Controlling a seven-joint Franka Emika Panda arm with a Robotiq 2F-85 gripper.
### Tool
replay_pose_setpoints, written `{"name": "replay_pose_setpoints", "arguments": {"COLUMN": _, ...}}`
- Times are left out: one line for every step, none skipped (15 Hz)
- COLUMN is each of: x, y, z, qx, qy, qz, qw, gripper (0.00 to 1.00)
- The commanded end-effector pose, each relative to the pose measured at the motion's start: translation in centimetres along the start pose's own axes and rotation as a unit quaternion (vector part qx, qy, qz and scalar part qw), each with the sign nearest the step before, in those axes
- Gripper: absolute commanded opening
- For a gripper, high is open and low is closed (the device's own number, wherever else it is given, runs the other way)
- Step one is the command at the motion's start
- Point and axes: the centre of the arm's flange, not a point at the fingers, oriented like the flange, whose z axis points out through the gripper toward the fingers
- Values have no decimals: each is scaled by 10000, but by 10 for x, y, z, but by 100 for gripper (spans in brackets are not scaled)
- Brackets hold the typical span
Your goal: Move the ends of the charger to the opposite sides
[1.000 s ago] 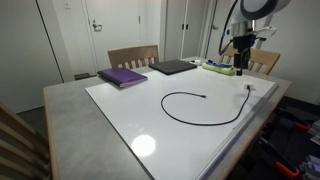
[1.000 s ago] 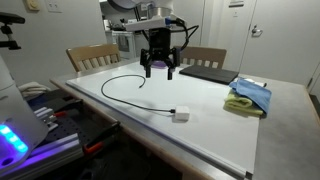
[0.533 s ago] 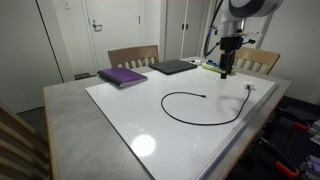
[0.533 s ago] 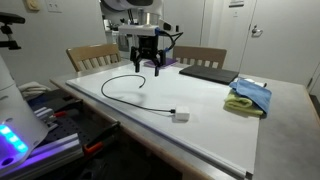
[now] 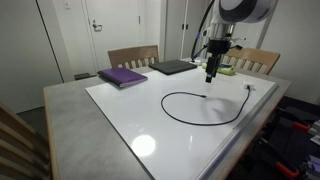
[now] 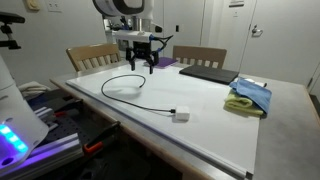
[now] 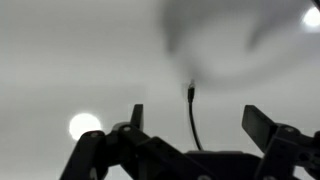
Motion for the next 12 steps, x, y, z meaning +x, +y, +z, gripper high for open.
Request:
{"name": "replay_pose_setpoints", "arguments": {"x": 12, "y": -8, "z": 26, "qx": -26, "qy": 227, "qz": -239, "qw": 9995, "gripper": 100}}
{"name": "replay_pose_setpoints", "arguments": {"x": 13, "y": -11, "z": 33, "qx": -58, "qy": 307, "qz": -335, "qw": 9989, "gripper": 100}}
{"name": "replay_pose_setpoints", "arguments": {"x": 15, "y": -13, "z": 37, "qx": -104, "qy": 368, "qz": -443, "qw": 9983, "gripper": 100}}
{"name": "replay_pose_setpoints", "arguments": {"x": 16, "y": -15, "z": 41, "qx": -170, "qy": 396, "qz": -543, "qw": 9976, "gripper": 100}}
{"name": "replay_pose_setpoints", "arguments": {"x": 17, "y": -16, "z": 46, "qx": -251, "qy": 384, "qz": -696, "qw": 9965, "gripper": 100}}
{"name": "replay_pose_setpoints", "arguments": {"x": 17, "y": -18, "z": 49, "qx": -289, "qy": 371, "qz": -824, "qw": 9955, "gripper": 100}}
{"name": "replay_pose_setpoints", "arguments": {"x": 17, "y": -20, "z": 53, "qx": -317, "qy": 344, "qz": -938, "qw": 9945, "gripper": 100}}
{"name": "replay_pose_setpoints", "arguments": {"x": 16, "y": -20, "z": 58, "qx": -333, "qy": 318, "qz": -1031, "qw": 9936, "gripper": 100}}
{"name": "replay_pose_setpoints", "arguments": {"x": 16, "y": -21, "z": 62, "qx": -335, "qy": 300, "qz": -1100, "qw": 9929, "gripper": 100}}
{"name": "replay_pose_setpoints", "arguments": {"x": 15, "y": -22, "z": 65, "qx": -341, "qy": 271, "qz": -1154, "qw": 9924, "gripper": 100}}
{"name": "replay_pose_setpoints", "arguments": {"x": 12, "y": -23, "z": 68, "qx": -341, "qy": 239, "qz": -1199, "qw": 9919, "gripper": 100}}
{"name": "replay_pose_setpoints", "arguments": {"x": 10, "y": -24, "z": 72, "qx": -388, "qy": 186, "qz": -1197, "qw": 9919, "gripper": 100}}
